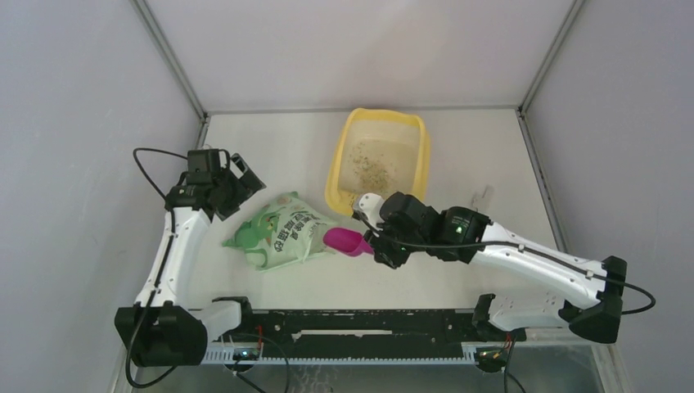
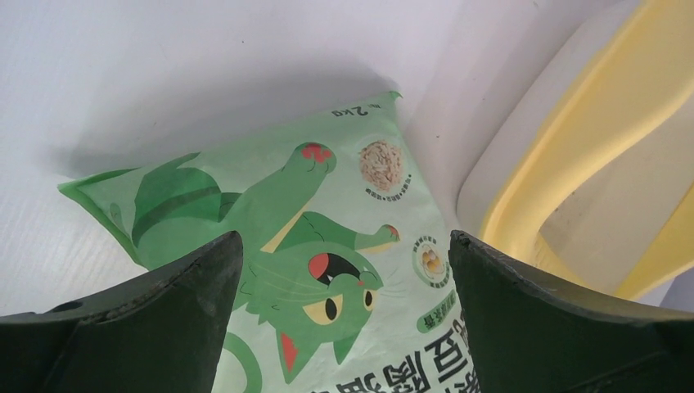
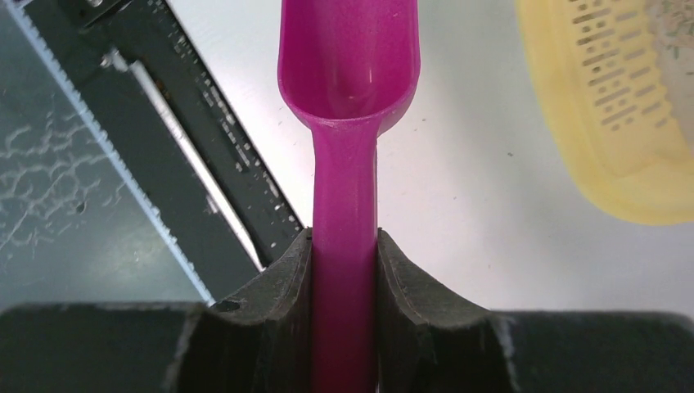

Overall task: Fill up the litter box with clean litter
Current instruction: 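Scoop the cat litter from the cat litter bag.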

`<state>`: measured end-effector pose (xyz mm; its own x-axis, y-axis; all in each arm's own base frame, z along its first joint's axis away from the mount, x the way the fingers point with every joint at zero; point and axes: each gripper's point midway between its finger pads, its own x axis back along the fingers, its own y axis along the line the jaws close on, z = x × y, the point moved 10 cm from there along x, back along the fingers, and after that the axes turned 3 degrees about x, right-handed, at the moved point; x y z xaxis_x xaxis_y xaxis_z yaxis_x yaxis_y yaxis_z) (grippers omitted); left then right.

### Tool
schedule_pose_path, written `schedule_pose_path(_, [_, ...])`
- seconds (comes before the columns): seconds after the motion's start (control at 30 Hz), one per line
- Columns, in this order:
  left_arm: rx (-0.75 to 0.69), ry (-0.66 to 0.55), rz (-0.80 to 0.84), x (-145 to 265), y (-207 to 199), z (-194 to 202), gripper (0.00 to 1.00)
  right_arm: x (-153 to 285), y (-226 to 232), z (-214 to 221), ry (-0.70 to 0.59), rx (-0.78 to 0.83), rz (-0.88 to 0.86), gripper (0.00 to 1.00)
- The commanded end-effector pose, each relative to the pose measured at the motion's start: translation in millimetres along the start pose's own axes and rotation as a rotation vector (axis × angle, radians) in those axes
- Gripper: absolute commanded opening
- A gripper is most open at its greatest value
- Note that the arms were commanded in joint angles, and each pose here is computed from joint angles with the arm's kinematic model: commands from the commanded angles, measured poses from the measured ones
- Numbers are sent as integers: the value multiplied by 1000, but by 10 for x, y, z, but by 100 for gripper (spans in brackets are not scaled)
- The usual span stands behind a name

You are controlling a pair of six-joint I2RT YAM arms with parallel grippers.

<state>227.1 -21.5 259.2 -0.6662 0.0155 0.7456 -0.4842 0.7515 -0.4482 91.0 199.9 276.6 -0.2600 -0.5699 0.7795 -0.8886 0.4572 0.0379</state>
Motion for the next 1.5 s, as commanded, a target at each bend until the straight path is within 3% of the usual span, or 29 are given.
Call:
schedule_pose_path(0.0, [16, -18, -30, -125, 7, -57, 100, -88, -134, -352, -114, -11, -6, 0])
schedule_pose_path(0.27, [17, 1, -141, -380, 38, -149, 100, -553, -214, -710, -16, -25, -23, 0])
schedule_pose_path(0.53, [79, 3, -252, -597, 161, -212, 100, -976, -112, -683, 165, -76, -2, 0])
schedule_pose_path(0.73, [82, 60, -260, -822, 251, -105, 74, -1092, -82, -702, 262, -89, 37, 0])
schedule_pose_path(0.93, [78, 115, -294, -1000, 371, 40, 63, -1294, -69, -927, 276, -93, 19, 0])
schedule_pose_path(1.2, [85, 188, -271, -1140, 432, 205, 60, -1719, -96, -940, 298, -112, 20, 0])
schedule_pose_path(1.47, [73, 193, -255, -1117, 413, 223, 60, -2061, -166, -900, 157, -147, 84, 0])
